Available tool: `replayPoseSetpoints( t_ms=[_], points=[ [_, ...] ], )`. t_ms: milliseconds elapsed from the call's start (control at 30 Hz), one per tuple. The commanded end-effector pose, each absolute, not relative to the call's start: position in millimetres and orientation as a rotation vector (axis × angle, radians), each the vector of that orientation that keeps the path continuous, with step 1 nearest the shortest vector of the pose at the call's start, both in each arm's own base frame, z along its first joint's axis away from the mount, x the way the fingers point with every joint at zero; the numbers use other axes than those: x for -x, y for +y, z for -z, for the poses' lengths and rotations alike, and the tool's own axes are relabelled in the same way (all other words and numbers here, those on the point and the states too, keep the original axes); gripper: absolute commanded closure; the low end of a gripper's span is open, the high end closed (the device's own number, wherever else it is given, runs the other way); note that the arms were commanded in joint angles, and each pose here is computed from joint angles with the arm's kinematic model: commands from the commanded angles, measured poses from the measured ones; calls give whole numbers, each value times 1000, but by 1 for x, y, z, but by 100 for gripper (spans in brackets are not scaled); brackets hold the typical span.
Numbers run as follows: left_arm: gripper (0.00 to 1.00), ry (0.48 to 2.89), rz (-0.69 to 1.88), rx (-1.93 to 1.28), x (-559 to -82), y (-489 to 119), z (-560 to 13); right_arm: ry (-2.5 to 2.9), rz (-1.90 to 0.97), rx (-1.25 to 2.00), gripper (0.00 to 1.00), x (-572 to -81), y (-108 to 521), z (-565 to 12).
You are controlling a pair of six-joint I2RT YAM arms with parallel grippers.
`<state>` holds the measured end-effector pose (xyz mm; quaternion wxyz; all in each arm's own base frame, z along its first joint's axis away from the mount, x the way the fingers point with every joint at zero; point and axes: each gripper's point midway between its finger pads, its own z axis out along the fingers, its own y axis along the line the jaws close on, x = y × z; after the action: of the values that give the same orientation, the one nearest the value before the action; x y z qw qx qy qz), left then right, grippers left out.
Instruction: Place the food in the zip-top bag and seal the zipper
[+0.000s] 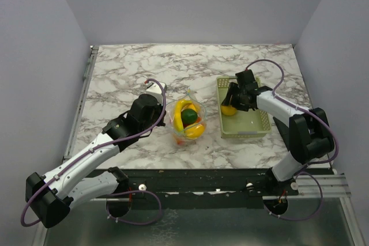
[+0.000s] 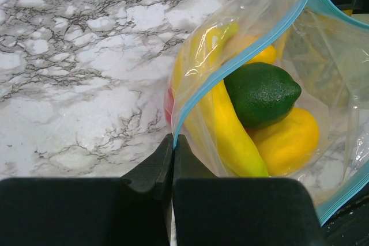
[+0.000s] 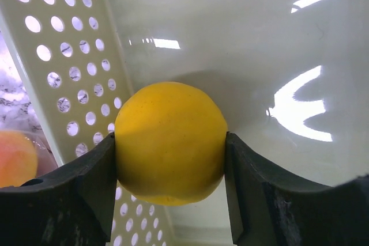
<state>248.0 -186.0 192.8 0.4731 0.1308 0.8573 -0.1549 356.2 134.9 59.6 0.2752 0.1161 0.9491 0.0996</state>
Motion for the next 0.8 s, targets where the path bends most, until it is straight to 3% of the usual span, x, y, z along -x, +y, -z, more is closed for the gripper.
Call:
replayPoseSetpoints(
  t_ms=[0, 67, 200, 767],
  points=[
    [100, 2123, 371, -344, -244, -184, -185, 2509, -230, -335, 50, -354, 124, -75],
    [100, 2123, 372, -345, -244, -184, -185, 2493, -216, -342, 59, -352, 120, -82],
    [100, 2123, 374, -346, -244, -184, -185, 2449, -250, -340, 65, -346, 119, -106],
    [100, 2125, 370, -341, -244, -183, -185, 2191, -618, -83, 69, -304, 169, -241]
  ],
)
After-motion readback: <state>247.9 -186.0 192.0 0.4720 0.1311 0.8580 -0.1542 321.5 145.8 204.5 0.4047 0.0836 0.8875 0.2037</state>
